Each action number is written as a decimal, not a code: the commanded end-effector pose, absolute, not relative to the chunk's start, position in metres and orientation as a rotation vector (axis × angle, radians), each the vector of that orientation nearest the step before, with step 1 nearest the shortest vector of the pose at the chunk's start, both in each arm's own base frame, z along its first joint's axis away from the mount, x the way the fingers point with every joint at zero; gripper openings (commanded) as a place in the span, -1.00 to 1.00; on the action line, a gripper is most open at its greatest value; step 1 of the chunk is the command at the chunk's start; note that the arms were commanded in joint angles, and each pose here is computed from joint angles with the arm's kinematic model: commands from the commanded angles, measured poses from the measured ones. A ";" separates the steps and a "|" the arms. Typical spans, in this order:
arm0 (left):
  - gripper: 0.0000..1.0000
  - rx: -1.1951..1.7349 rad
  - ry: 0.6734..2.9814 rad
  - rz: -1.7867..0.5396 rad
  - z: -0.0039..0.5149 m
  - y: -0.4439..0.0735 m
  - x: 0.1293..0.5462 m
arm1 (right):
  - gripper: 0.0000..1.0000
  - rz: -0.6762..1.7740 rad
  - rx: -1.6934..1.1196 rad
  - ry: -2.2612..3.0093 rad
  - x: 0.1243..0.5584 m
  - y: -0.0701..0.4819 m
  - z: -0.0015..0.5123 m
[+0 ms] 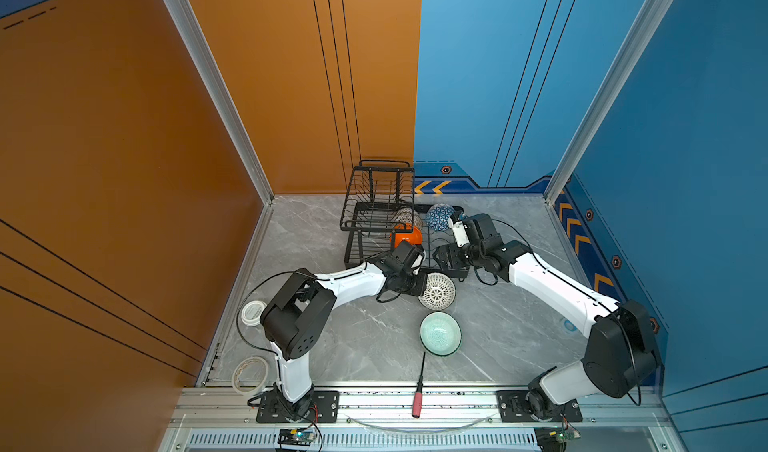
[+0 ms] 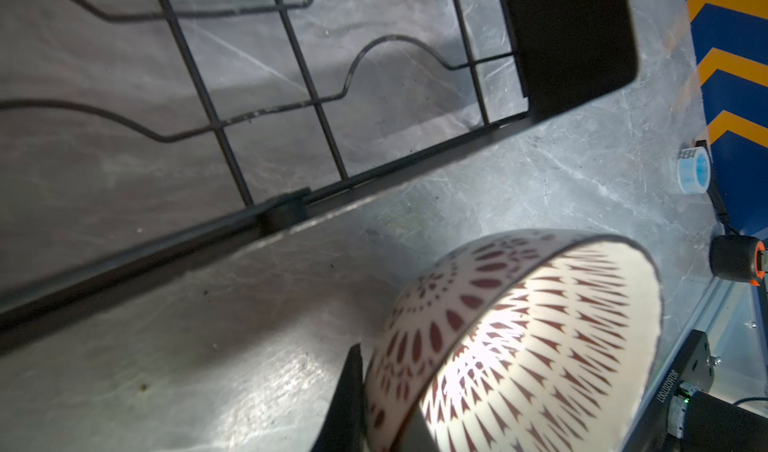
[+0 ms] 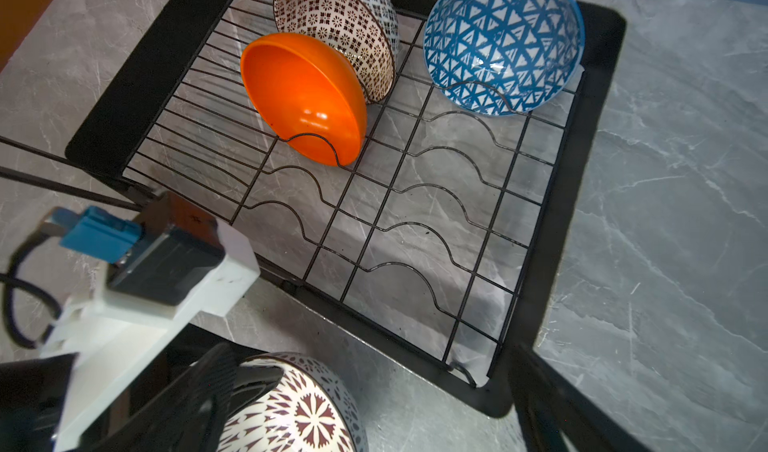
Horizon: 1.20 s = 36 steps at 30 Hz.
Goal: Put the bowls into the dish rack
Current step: 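Lift the white-and-maroon bowl with the left gripper while the right gripper closes on its rim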
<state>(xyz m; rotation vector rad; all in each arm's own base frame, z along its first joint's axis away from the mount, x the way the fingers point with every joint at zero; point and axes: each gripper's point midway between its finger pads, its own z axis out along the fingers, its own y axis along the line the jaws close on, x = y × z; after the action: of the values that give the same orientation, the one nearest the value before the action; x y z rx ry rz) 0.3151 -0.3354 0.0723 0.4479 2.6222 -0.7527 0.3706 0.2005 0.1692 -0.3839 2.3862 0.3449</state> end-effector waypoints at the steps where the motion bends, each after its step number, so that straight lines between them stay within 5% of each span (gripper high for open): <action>1: -1.00 0.497 2.513 -0.754 0.121 -0.341 0.322 | 1.00 0.302 -0.384 2.389 0.365 0.189 0.172; 21: -1.00 0.562 2.263 -0.661 0.237 -0.340 0.340 | 1.00 0.729 -0.375 2.177 0.327 0.193 0.278; 36: -1.00 0.585 2.111 -0.660 0.297 -0.350 0.340 | 0.81 0.654 -0.215 2.261 0.322 0.176 0.257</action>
<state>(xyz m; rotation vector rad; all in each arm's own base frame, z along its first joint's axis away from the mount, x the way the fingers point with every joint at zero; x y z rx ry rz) 0.3405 -0.3489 0.2544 0.5919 2.2205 -0.6473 0.3208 0.1800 0.2704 -0.2856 2.2040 0.6767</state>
